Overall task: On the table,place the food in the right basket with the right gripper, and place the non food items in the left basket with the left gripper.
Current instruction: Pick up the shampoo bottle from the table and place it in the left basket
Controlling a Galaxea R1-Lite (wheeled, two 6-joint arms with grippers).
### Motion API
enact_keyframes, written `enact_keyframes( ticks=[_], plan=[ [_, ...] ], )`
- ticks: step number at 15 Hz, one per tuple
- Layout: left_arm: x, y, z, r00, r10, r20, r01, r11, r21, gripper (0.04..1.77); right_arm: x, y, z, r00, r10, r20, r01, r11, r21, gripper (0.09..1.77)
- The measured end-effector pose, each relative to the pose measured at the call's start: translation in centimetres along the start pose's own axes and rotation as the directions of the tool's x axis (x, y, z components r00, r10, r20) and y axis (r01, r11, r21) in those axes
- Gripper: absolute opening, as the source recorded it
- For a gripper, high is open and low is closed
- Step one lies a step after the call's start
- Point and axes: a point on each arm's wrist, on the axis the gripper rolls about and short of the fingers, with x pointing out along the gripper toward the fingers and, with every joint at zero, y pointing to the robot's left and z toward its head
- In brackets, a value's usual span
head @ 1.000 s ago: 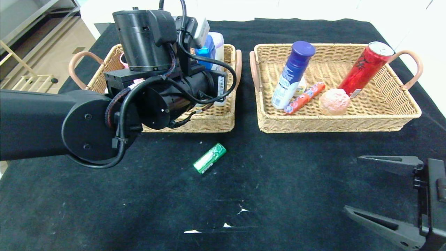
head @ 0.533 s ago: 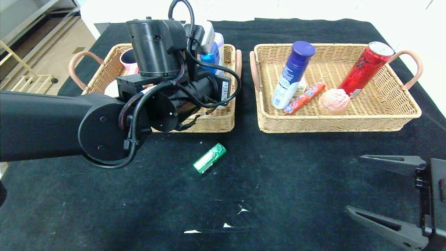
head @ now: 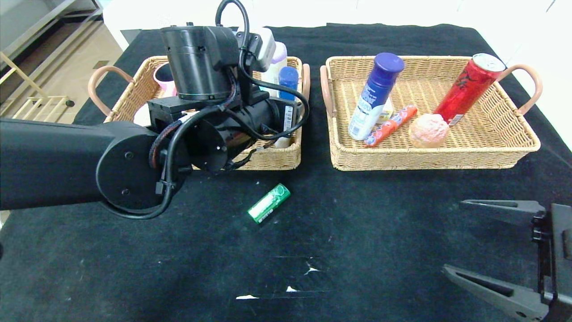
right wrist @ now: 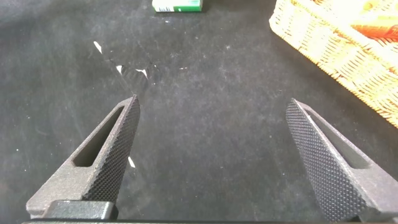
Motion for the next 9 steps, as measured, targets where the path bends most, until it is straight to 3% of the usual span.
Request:
enact_keyframes(
  ticks=[5, 9],
  plan=[
    [-3.6, 0.0, 0.3, 0.995, -0.049, -0.086, 0.052, 0.998, 0.034, 1.53, 0.0, 0.0, 0.0, 1.000, 0.003, 0.001, -0.003, 1.000, -0.001, 1.71],
    [-6.8, 0.7, 0.3, 0.972, -0.079, -0.222, 0.098, 0.992, 0.078, 1.60, 0.0, 0.1, 0.0, 1.000, 0.006, 0.002, -0.006, 1.000, -0.002, 1.71]
  ],
)
